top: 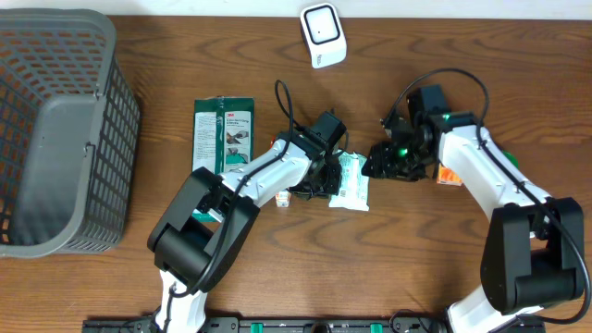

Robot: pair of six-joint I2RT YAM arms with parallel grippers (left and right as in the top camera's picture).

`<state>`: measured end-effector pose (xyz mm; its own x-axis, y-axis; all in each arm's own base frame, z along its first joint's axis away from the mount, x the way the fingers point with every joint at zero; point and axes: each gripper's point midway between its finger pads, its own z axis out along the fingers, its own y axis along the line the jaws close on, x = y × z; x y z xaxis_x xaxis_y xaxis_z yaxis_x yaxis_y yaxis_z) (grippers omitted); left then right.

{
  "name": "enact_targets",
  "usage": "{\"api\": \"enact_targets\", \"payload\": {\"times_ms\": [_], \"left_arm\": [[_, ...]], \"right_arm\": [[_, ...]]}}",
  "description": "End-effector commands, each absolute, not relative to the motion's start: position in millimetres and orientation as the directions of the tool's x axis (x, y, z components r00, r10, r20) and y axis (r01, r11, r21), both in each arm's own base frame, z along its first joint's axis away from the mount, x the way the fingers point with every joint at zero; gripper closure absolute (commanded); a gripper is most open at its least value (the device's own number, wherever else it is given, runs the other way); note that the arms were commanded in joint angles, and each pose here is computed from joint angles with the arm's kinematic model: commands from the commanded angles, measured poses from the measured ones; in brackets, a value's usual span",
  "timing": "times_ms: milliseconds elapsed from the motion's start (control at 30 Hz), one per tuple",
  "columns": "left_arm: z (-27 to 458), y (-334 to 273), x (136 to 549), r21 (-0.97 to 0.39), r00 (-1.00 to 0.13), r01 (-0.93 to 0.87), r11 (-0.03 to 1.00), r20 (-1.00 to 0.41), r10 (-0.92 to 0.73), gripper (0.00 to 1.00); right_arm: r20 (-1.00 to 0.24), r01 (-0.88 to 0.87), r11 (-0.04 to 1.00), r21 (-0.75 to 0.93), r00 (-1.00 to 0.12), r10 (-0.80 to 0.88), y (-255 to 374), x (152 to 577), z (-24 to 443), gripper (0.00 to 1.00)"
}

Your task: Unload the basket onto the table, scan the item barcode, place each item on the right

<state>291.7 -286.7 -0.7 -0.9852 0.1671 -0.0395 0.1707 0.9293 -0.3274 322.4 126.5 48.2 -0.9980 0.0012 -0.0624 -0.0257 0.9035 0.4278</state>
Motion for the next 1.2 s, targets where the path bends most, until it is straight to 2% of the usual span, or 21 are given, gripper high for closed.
{"api": "enact_targets", "payload": {"times_ms": [0,200,367,467,600,900,1167], "left_arm": [[-14,-284,286,-0.311,-0.986,0.16,0.937,-0.005,0.166,0.93],[-12,-283,287,-0.305,-0.98,0.195,0.932,-0.023,0.198,0.92],[14,-281,304,-0.309,-0.976,0.218,0.926,-0.087,0.2,0.92],[29,-285,311,-0.335,-0.977,0.207,0.919,-0.12,0.177,0.92],[39,-301,301,-0.439,-0.976,0.216,0.872,-0.089,0.197,0.92],[34,-306,301,-0.451,-0.975,0.222,0.864,-0.09,0.203,0.92],[3,-304,294,-0.425,-0.989,0.134,0.895,0.007,0.151,0.92]], "right_arm": [[-0.018,0.042,0.906,0.421,-0.998,0.054,124,313,28,0.47],[-0.063,0.044,0.899,0.435,-0.995,0.079,126,310,4,0.48],[-0.075,0.05,0.896,0.442,-0.993,0.092,129,306,-7,0.48],[-0.07,0.064,0.894,0.443,-0.992,0.106,128,305,-9,0.47],[-0.069,0.064,0.894,0.443,-0.992,0.106,128,305,-9,0.47],[-0.072,0.066,0.893,0.445,-0.991,0.109,128,305,-9,0.47],[-0.069,0.066,0.892,0.447,-0.992,0.108,129,305,-9,0.48]]}}
